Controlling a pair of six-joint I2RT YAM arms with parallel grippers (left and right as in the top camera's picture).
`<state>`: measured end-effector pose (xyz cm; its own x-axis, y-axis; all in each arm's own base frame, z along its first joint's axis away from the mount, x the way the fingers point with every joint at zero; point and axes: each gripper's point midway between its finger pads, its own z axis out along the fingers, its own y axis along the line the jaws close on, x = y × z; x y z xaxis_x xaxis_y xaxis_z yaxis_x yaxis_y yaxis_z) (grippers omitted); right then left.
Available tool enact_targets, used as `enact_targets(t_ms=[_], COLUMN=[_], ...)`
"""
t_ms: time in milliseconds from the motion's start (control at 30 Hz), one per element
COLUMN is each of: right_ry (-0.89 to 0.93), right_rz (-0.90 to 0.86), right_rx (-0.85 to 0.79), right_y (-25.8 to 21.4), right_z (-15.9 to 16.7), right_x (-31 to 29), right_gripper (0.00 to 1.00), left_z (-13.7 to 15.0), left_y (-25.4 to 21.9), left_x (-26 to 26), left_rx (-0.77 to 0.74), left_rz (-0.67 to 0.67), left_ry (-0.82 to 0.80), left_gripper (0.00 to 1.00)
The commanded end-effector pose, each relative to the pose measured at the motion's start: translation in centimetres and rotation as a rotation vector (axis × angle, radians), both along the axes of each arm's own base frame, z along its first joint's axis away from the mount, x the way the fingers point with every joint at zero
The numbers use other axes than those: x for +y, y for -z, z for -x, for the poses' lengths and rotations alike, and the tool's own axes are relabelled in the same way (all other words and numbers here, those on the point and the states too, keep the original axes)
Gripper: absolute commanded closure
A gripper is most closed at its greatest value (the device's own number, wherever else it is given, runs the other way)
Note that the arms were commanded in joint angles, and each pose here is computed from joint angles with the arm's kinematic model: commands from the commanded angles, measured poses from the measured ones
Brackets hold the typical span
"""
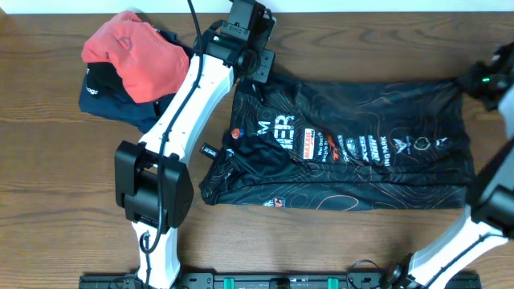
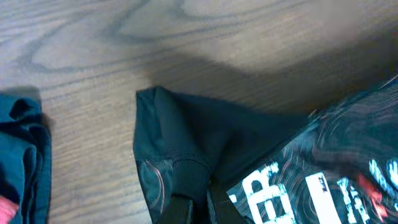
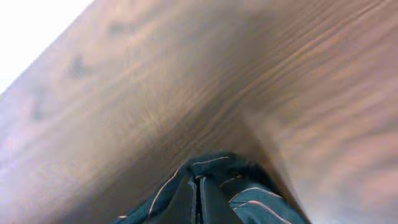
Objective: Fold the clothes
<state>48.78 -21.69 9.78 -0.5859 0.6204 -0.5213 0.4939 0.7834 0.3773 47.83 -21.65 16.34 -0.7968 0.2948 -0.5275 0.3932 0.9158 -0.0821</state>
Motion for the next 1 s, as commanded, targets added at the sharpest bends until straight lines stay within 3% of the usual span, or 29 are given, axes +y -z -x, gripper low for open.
enact_targets(t_ms=[0,300,600,867,900,967], right_ry=[0.046,0.118,0.225,0.225,0.225,0.225], right_rz=[0.01,-0.056,0.029,0.027,0.026,0.025], right_rx=[-0.048,0.069,0.251,0.342,0.343,0.345], right_y=[-4.0,-5.6,-5.8,-4.9,-4.9,-4.9], right_z=[1.4,7.2,12.1,14.0,14.0,14.1], right_x=[-1.6,-2.0,-2.7,-2.2,-2.2,-2.2], right_gripper=[0.99,0.99,0.99,0.99,0.99,0.99], left_z=[1.3,7.0,13.7,17.2,17.5,18.0], left_y=[-3.3,-3.2,-1.4,-0.9,-0.9,-0.9], left_x=[-0.3,-0.3,-0.7,0.6,0.8,1.0], left_rx=[-0.045,0.105,0.315,0.454,0.47,0.491], left_rz=[0.008,-0.057,-0.17,-0.233,-0.238,-0.245], left_ry=[0.018,0.065,0.145,0.119,0.109,0.098], left_gripper=[0.93,0.93,0.93,0.93,0.92,0.75])
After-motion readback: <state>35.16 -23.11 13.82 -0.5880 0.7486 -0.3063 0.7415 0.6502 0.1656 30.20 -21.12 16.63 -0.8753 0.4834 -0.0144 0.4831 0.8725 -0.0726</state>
